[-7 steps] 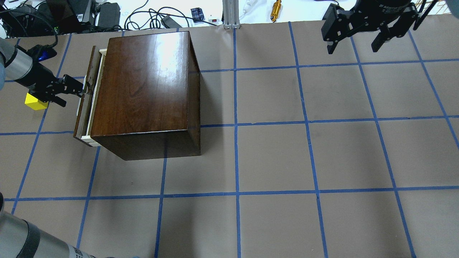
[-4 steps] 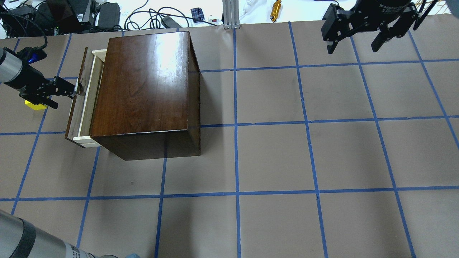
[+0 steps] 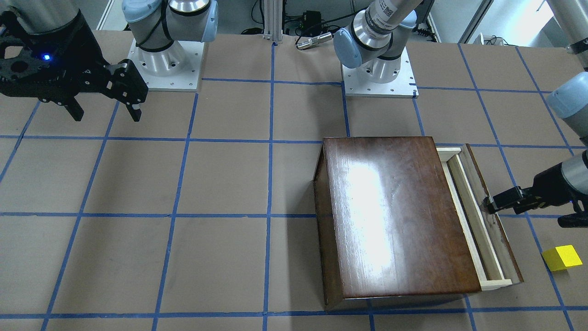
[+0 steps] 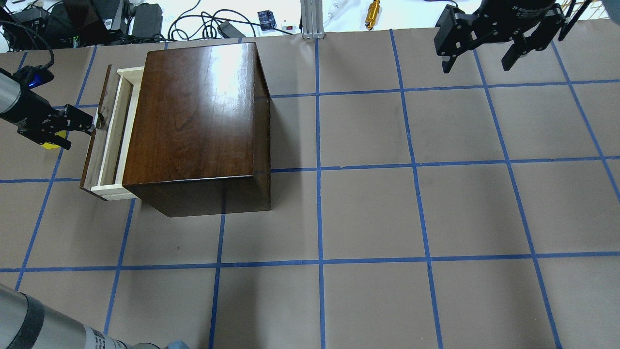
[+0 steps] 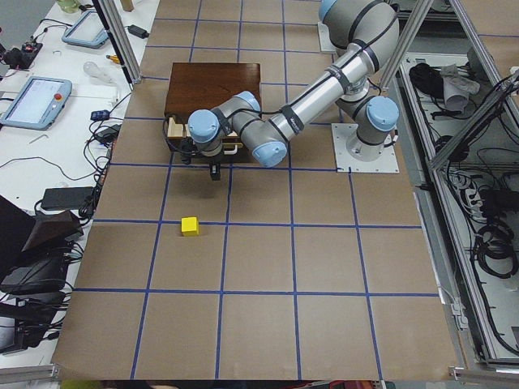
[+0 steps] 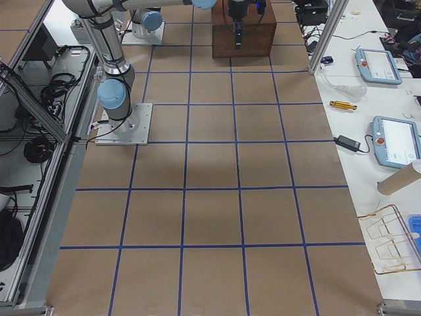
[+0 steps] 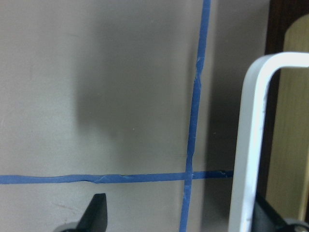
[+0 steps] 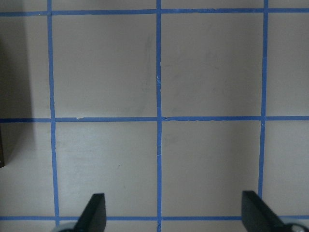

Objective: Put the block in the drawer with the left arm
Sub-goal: 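Pull the drawer open with the left gripper, away from the cabinet, then release the handle and move the left gripper above the yellow cube, then lower the left gripper and grasp the yellow cube, then lift the yellow cube and carry it over the open drawer, then lower the cube into the drawer and open the left gripper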

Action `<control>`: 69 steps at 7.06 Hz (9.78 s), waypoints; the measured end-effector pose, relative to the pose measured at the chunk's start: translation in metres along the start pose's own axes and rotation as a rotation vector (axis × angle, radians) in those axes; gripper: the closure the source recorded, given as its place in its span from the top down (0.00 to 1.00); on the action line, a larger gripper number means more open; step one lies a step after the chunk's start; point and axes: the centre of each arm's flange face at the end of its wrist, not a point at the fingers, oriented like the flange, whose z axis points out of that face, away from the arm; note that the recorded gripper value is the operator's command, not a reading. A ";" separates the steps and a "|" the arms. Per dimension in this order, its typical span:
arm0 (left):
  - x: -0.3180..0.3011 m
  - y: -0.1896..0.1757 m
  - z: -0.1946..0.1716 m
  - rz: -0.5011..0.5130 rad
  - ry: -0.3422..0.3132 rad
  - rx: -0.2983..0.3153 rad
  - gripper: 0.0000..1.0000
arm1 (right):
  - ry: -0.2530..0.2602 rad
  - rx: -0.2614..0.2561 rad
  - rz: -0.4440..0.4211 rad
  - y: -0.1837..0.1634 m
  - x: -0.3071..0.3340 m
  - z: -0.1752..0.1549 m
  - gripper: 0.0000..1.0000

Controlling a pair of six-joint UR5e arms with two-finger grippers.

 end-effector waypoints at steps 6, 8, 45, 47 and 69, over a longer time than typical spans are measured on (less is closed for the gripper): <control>-0.016 -0.001 -0.005 -0.005 0.001 0.007 1.00 | 0.000 0.000 0.000 0.000 0.000 0.000 1.00; -0.016 -0.003 -0.015 -0.001 -0.005 0.016 1.00 | 0.000 -0.001 0.000 0.000 0.000 0.000 1.00; -0.155 -0.093 0.051 1.590 -0.277 -0.109 0.00 | -0.001 -0.001 0.000 0.000 0.000 0.000 1.00; -0.131 -0.086 0.009 1.585 -0.246 -0.088 0.00 | 0.000 0.000 0.000 0.000 0.000 0.000 1.00; 0.159 -0.009 -0.063 1.392 -0.148 -0.101 0.91 | -0.001 0.000 0.001 0.000 0.000 0.000 1.00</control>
